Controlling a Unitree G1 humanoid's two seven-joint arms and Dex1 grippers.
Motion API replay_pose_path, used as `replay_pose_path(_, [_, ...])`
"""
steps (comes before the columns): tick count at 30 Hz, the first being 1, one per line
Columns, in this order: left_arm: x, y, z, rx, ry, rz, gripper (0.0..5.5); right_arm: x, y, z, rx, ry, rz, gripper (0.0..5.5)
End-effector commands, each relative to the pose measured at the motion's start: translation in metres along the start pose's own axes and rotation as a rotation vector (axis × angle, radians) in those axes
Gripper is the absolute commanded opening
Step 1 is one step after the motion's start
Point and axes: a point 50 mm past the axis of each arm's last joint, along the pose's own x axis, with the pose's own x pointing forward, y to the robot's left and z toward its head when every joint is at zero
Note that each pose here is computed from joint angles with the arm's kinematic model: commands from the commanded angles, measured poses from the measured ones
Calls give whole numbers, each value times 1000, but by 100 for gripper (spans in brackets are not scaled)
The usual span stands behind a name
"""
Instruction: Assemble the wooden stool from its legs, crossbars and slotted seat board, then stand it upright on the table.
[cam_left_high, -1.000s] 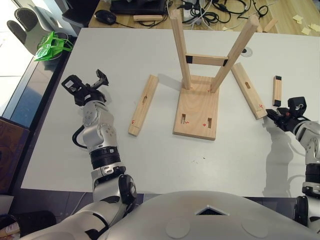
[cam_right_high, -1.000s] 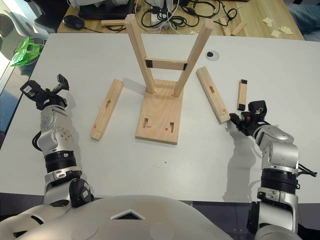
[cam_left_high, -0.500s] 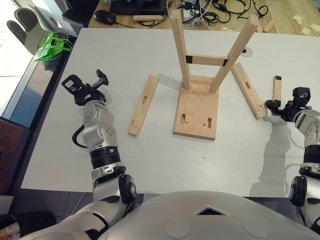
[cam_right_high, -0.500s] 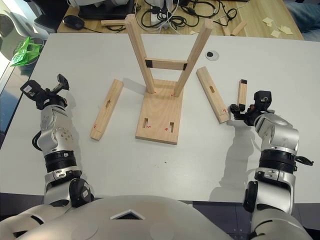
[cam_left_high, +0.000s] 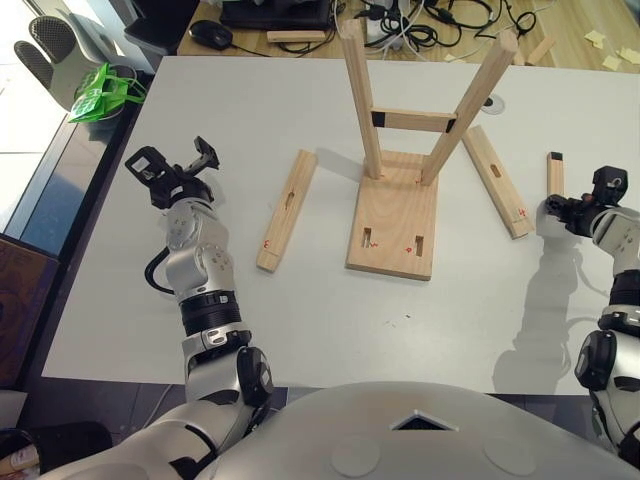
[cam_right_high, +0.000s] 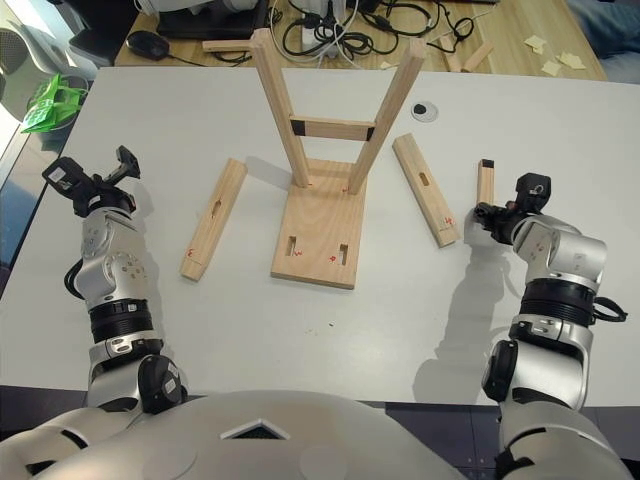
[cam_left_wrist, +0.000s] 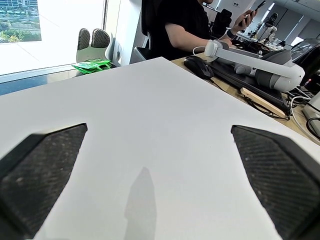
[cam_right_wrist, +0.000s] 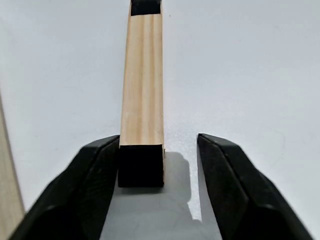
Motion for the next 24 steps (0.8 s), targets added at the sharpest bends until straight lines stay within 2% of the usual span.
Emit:
replay_pose_path(1, [2,-2,2,6,4,-6,540,9,3,-40,73,173,15,217])
replay_pose_path(6, [3,-1,1,8,6,-8,540,11,2,-41,78,169,-4,132])
replay_pose_path(10, [3,0,0,10,9,-10,540,12,1,-40,50,155,-21,128])
replay_pose_path(13, [4,-1,0,12,6,-11,540,13,0,-32,32,86,-41,128])
replay_pose_path(20, [10,-6,13,-4,-51,0,540,2,14,37,-187,-380,-123,128])
replay_pose_path(24, [18,-23,53,-25,-194,-54,540,-24,34,88,-308,-705,-114,128])
